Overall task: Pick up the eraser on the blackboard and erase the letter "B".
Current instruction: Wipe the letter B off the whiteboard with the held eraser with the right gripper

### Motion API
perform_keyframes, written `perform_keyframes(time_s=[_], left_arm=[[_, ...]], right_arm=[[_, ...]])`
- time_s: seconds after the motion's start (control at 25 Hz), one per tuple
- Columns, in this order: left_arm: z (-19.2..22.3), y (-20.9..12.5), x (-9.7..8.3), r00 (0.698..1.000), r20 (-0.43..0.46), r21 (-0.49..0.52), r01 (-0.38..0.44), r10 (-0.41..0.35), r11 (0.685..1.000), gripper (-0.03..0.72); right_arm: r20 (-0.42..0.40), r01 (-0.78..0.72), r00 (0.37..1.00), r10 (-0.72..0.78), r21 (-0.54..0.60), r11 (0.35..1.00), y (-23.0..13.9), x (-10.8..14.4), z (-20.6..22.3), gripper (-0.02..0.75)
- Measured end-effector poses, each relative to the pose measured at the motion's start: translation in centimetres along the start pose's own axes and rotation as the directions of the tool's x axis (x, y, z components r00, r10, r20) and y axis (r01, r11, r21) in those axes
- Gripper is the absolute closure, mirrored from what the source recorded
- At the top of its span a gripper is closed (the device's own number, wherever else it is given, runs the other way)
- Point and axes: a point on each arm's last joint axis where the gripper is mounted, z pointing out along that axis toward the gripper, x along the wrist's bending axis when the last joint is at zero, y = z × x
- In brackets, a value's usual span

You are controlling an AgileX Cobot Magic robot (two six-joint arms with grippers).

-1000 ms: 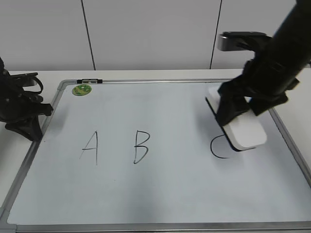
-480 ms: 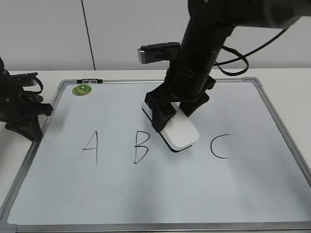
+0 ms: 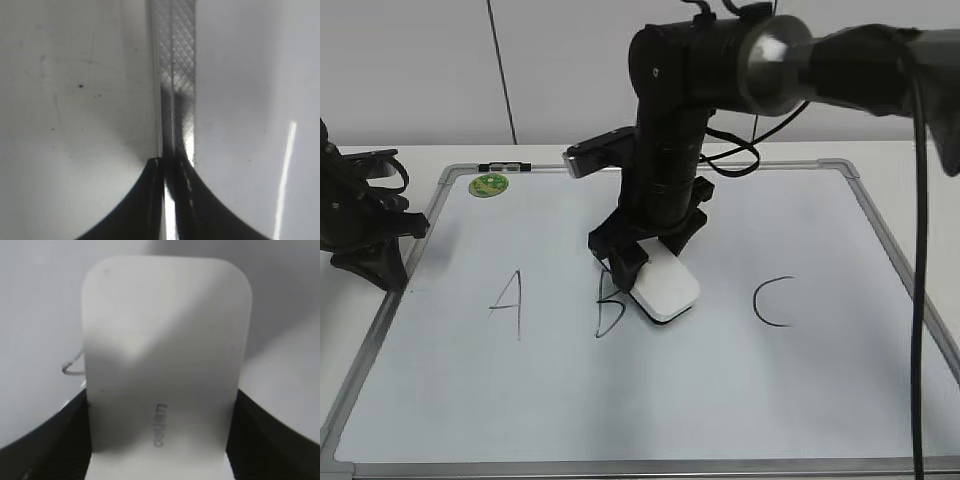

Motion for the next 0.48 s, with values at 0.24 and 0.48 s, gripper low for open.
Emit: perform_keyframes(time_s=[0.24, 0.48], left_arm=[[0.0, 0.0, 0.0, 1.0, 0.006, 0.001, 0.008, -0.008, 1.0, 0.659], [0.0, 0.0, 0.0, 1.0, 0.008, 0.001, 0.009, -0.009, 1.0, 0.659]], right_arm=[[0.033, 0.026, 0.999, -0.027, 0.02, 0.999, 0.8, 0.0, 1.9, 0.206], [0.057, 0.04, 0.997, -0.042, 0.036, 0.999, 1.9, -0.3, 3.6, 0.207]])
